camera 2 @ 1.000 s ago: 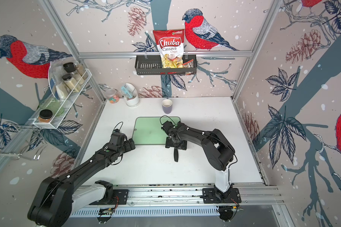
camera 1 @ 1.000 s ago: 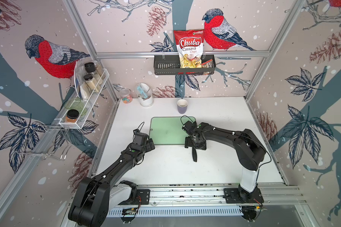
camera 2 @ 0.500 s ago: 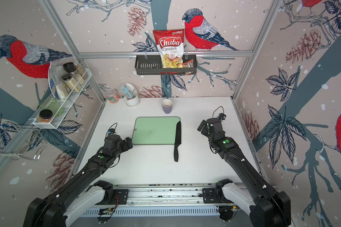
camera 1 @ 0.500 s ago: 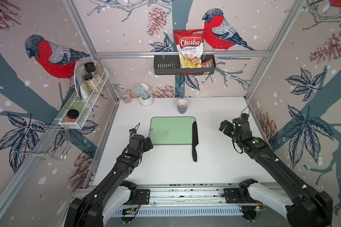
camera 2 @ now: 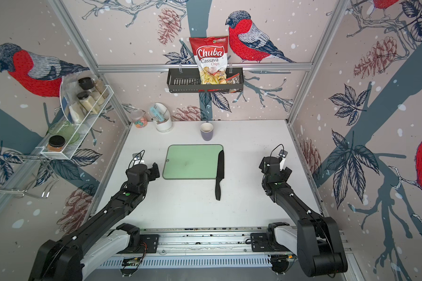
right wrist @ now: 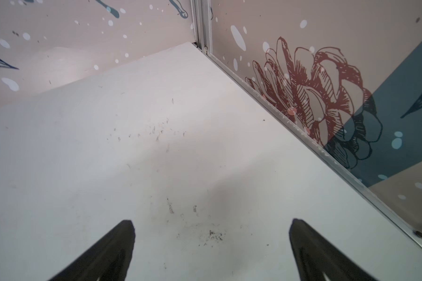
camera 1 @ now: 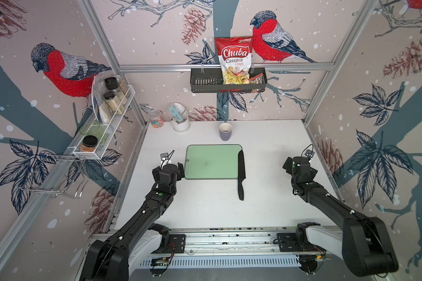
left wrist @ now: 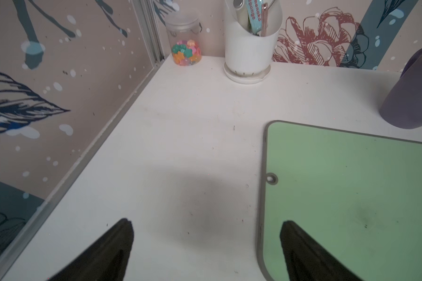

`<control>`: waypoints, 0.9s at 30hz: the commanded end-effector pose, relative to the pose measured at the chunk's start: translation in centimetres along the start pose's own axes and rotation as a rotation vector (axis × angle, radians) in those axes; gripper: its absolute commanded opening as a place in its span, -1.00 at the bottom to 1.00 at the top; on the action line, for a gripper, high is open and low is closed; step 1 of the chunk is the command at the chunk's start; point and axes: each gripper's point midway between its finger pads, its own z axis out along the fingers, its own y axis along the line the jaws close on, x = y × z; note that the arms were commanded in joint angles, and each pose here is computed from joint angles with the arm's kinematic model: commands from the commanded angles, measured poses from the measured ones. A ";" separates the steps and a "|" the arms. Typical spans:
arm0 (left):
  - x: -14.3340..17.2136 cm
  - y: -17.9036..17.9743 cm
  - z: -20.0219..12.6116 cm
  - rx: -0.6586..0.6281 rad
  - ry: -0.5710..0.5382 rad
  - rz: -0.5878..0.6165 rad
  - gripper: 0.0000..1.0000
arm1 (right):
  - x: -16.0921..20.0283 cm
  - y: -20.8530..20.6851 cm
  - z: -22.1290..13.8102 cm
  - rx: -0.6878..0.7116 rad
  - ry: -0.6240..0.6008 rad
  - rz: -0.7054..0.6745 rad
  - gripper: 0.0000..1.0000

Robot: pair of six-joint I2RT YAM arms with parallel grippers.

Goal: Align the knife with the edge of the cutting board
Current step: Reset both arms

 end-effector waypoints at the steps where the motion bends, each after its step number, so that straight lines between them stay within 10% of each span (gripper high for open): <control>1: -1.6 -0.1 0.7 -0.017 -0.145 0.138 0.92 | -2.2 -0.2 1.0 0.057 -0.162 0.004 1.00; 8: -0.6 -0.3 5.2 -0.007 -0.133 0.162 0.91 | -2.8 1.8 -0.1 -0.030 -0.393 -0.069 1.00; 15: 1.5 -0.7 7.0 0.064 -0.206 0.119 0.91 | -0.7 2.4 3.9 -0.126 -0.164 -0.071 1.00; 27: 1.2 2.5 9.1 -0.064 -0.082 0.005 0.96 | -1.2 2.6 4.1 -0.153 -0.177 -0.064 1.00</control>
